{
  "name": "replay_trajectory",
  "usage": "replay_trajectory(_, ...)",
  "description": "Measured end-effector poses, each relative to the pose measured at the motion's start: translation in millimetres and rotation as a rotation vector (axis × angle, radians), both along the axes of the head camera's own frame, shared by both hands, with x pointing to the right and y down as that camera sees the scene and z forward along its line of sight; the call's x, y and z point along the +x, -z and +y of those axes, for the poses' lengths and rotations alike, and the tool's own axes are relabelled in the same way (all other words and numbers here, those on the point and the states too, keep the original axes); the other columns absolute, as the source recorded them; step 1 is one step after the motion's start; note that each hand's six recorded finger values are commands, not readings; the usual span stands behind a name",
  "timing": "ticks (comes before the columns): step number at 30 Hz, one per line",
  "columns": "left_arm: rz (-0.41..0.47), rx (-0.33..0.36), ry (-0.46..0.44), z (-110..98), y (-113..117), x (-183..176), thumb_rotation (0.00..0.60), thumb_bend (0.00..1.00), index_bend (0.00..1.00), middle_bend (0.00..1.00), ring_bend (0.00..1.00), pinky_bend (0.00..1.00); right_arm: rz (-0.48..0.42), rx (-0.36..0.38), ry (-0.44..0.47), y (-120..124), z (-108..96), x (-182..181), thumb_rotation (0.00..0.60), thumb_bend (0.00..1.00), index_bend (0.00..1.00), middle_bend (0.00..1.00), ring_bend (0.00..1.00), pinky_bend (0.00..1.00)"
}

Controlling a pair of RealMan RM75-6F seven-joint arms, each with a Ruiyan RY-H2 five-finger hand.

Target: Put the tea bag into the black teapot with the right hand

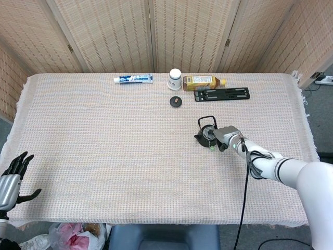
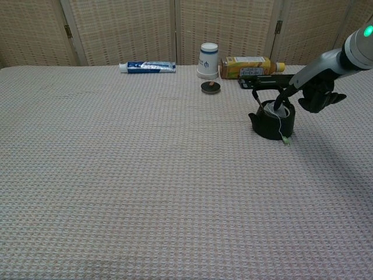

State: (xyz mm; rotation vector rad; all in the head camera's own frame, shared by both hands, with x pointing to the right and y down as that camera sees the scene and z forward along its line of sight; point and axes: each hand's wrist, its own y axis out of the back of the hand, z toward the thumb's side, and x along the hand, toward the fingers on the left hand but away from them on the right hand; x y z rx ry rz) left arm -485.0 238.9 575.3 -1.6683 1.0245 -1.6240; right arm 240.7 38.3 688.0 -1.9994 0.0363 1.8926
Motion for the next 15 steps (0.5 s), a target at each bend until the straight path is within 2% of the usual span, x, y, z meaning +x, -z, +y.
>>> replay_trajectory(15, 0.005, 0.006, 0.004, -1, 2, -1, 0.6, 0.24, 0.0, 0.0, 0.01, 0.29, 0.045, -0.01, 0.032, -13, 3, 2, 0.6, 1.0, 0.0, 1.0, 0.91, 0.83)
